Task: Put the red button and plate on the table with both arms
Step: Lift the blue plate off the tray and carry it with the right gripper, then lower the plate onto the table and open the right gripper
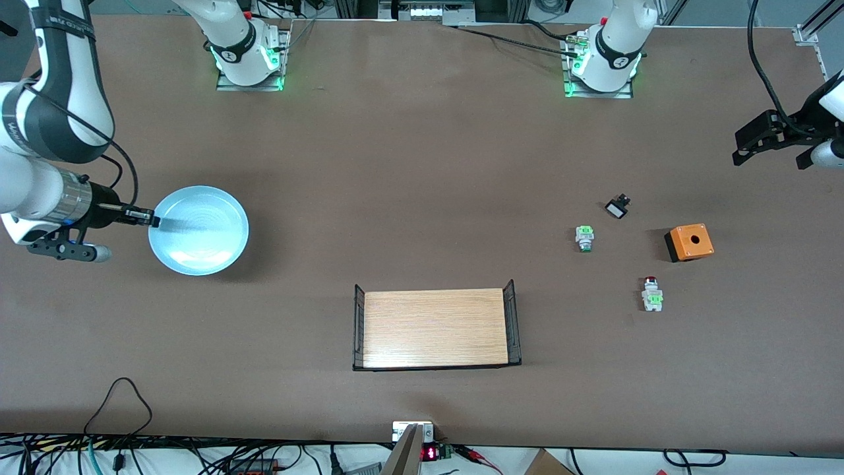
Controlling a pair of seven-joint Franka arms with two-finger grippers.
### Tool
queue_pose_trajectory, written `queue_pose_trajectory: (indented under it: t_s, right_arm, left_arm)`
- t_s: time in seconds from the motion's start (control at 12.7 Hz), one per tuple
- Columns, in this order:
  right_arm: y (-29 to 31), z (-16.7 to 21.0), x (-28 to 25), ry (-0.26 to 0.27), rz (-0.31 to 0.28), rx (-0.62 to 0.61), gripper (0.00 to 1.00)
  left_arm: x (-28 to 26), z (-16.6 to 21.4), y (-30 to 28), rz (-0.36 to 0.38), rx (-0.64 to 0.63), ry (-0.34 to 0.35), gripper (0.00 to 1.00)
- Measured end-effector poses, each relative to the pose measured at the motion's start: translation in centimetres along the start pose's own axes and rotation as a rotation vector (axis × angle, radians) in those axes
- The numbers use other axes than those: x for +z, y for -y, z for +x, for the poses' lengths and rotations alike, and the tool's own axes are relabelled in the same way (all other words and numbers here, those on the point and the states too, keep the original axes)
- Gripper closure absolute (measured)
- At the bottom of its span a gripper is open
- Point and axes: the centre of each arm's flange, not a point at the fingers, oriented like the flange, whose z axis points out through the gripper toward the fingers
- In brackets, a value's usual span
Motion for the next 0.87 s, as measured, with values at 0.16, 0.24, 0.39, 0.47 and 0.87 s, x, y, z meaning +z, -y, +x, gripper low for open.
queue_pose_trajectory:
  t_s: [0.16, 0.24, 0.39, 0.47, 0.87]
  right_arm:
    - [-0.5, -0.2, 2.7, -0.026, -0.003, -0.014, 0.97]
    - [-0.7, -0.4, 4.2, -0.043, -0.005, -0.021, 0.97]
    - [-1.2, -1.0, 7.0, -0.064, -0.011, -0.023, 0.97]
    - [-1.5, -1.4, 8.4, -0.078, -0.014, -0.03, 0.97]
    - [-3.9, -3.9, 14.0, -0.107, -0.029, -0.056, 0.97]
  left_arm:
    - [0.0, 0.0, -0.1, 0.0, 0.002, -0.001, 0.0]
    - [0.0, 0.0, -0.3, 0.0, 0.005, -0.001, 0.0]
    - [0.0, 0.0, -0.4, 0.0, 0.008, 0.0, 0.0]
    - [0.0, 0.0, -0.5, 0.0, 0.009, 0.002, 0.0]
    - [0.1, -0.1, -0.4, -0.001, 0.007, 0.013, 0.0]
